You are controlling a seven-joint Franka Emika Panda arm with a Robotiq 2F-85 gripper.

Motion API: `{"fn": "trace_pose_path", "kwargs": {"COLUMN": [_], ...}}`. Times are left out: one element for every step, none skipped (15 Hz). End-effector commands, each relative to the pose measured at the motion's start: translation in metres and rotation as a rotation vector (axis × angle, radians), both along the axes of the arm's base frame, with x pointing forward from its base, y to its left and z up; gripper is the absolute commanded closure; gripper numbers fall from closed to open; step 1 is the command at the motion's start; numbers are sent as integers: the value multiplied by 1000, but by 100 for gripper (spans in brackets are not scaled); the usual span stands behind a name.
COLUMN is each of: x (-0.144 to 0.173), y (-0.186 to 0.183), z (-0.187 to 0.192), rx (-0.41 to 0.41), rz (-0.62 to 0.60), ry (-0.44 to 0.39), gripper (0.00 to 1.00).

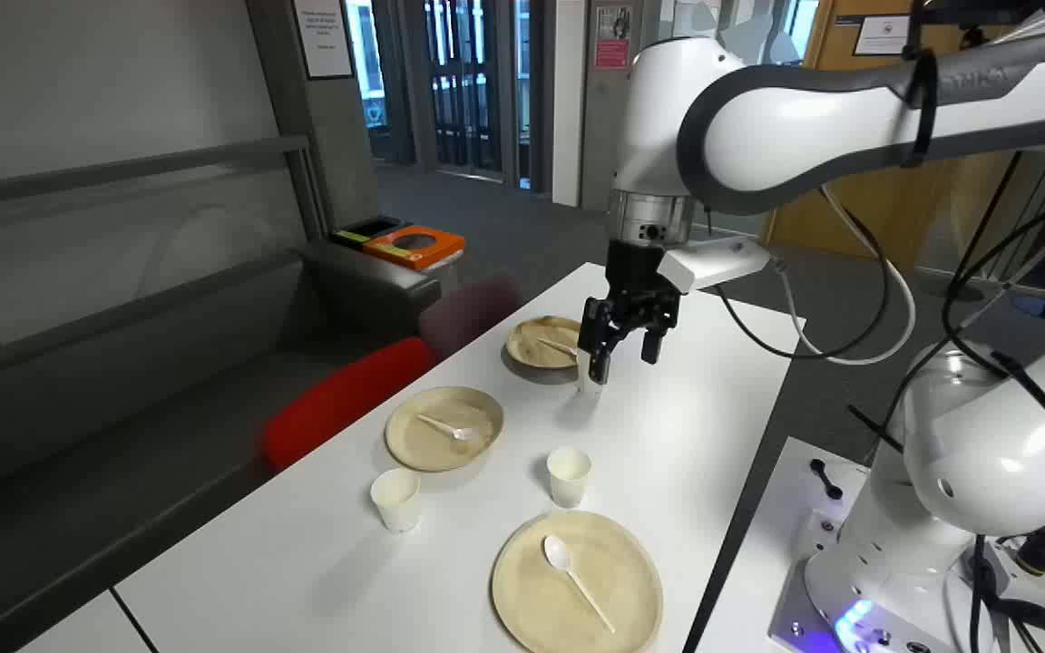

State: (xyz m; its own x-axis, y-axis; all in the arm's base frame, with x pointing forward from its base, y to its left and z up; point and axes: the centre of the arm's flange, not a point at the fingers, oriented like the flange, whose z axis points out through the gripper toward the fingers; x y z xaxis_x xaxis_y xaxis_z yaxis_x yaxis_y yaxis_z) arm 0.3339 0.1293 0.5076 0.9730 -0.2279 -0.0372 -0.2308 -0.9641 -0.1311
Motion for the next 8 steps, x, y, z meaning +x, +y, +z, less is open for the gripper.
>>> {"fn": "trace_pose_path", "kwargs": {"x": [0,15,25,36,44,51,57,60], "y": [0,-19,-33,-55,-75,-100,-122,-149], "z": [0,-2,-5,-9,-12,-17,-21,-24], "rx": [0,-3,-8,-18,-27,-50,-58,-67], "rz": [0,-53,-86,-126,-155,-194,-228,-267], "ry": [1,-5,-8,-7,-4,-1,5,10], "gripper": [0,0,0,0,0,0,0,0]}}
